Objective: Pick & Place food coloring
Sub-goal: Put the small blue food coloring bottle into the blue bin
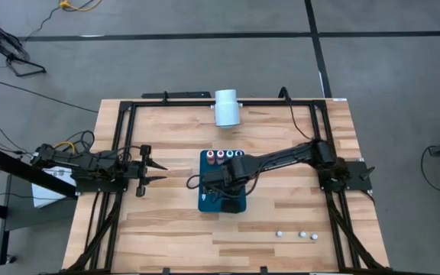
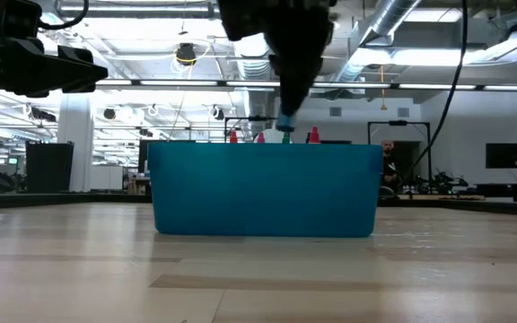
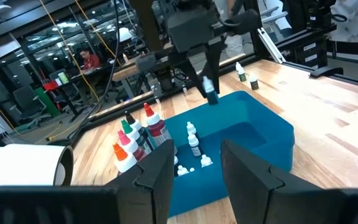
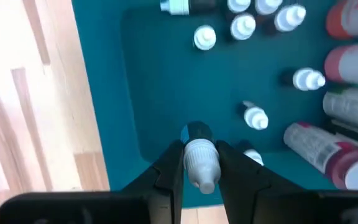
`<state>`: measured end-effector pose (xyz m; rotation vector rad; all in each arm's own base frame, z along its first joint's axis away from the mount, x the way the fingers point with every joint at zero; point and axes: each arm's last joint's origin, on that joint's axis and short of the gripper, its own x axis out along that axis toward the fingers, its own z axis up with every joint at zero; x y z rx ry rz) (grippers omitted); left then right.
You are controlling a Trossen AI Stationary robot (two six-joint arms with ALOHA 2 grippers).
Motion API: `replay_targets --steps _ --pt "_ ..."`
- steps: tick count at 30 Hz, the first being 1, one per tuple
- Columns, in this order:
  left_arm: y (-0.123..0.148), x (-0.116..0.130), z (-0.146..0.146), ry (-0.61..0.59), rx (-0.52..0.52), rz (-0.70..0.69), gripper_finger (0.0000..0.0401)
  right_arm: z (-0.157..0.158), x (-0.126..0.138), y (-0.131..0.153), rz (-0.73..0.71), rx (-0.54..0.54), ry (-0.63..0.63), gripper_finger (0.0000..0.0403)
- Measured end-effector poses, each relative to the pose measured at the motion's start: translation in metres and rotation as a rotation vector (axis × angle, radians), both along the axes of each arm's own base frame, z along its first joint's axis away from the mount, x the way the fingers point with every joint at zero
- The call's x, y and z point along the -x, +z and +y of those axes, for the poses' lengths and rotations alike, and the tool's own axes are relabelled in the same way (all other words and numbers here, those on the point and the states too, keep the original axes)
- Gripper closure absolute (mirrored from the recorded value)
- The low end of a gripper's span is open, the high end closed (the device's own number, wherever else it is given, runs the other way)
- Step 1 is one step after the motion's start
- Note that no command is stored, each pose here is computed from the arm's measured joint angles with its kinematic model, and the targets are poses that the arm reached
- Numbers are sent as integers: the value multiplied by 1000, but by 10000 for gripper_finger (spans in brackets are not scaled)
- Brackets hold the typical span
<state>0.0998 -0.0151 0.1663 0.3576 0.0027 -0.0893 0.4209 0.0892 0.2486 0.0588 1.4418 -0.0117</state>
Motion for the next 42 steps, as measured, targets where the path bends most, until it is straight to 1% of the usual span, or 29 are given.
replay_targets --steps 7,12,18,22,35,42 --pt "0 0 0 1 0 0 278 4 -10 -14 79 18 5 331" --pt "0 0 0 1 0 0 278 5 -12 -14 58 18 5 331" --pt "0 0 0 1 0 -1 278 2 -13 -15 51 61 -69 331" --pt "0 0 0 1 1 -1 278 2 -14 -28 47 59 -74 331" --pt "0 0 0 1 0 -1 278 3 -18 -58 -2 35 -125 331" --pt "0 0 0 1 -1 -1 278 6 -14 -70 14 34 -143 331"
